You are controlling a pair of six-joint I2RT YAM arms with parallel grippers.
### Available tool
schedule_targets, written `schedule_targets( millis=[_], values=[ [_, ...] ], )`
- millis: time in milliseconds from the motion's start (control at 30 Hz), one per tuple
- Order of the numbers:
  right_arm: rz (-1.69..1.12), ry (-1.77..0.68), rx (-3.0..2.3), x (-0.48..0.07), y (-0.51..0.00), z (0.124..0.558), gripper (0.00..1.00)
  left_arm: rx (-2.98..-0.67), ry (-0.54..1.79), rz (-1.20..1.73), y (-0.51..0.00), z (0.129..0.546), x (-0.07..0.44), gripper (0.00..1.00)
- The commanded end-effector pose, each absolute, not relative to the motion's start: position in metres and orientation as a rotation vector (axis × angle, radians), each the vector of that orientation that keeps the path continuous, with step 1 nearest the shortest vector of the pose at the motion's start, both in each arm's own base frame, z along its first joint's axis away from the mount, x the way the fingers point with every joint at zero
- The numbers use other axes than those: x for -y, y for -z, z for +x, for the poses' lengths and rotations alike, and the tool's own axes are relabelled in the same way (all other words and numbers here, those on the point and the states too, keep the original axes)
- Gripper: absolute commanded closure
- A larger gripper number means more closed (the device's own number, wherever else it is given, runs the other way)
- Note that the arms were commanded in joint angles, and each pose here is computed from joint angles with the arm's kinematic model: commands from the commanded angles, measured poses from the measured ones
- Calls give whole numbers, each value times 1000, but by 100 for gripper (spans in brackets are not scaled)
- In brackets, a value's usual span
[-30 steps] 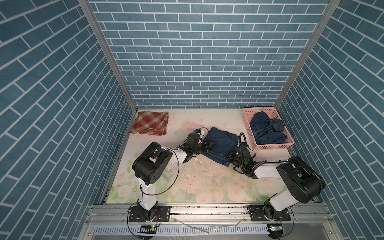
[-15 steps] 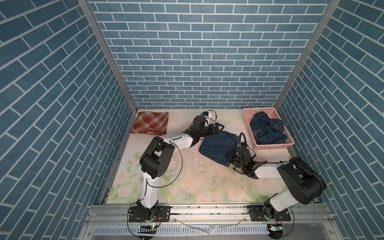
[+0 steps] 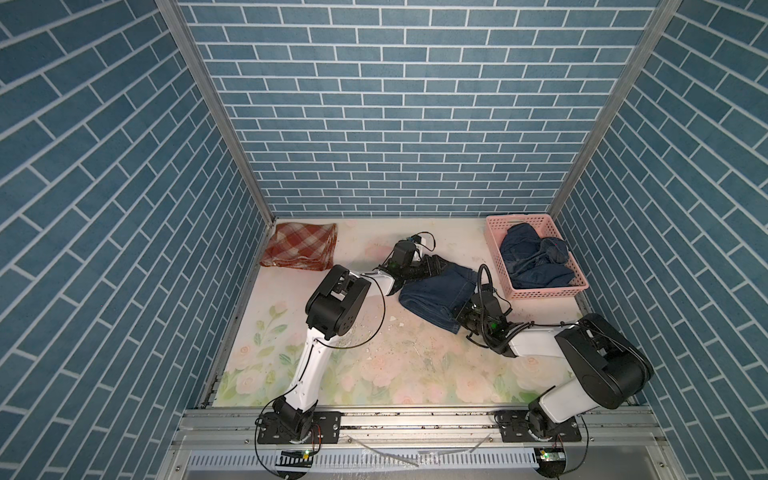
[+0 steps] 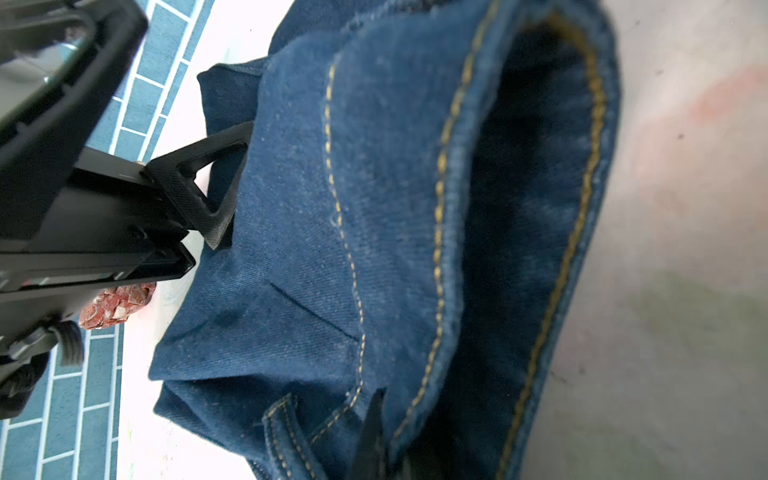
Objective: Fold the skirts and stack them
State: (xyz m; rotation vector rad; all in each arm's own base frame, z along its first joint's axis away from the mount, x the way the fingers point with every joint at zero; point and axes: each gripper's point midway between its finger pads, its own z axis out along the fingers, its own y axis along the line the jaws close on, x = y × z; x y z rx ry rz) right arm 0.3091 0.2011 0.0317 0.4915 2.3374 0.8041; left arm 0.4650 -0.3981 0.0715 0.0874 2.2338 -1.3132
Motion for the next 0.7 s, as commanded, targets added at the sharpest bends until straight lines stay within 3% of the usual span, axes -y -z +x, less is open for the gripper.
schedule_targets(
  millis=[0, 267, 500, 667],
  values=[
    [485, -708, -2432, -191, -12, 297, 100, -2249, 1244, 79, -75, 468, 373, 11],
    [484, -705, -2432, -191, -12, 297, 100, -2252, 1011, 355, -115, 448, 332, 8],
    [473, -717, -2429, -193, -15, 298, 100, -2359, 801, 637, -69, 437, 320, 5],
    [470, -711, -2424, -192, -17, 298, 100, -2429, 778, 652, -40, 440, 320, 5]
  ],
)
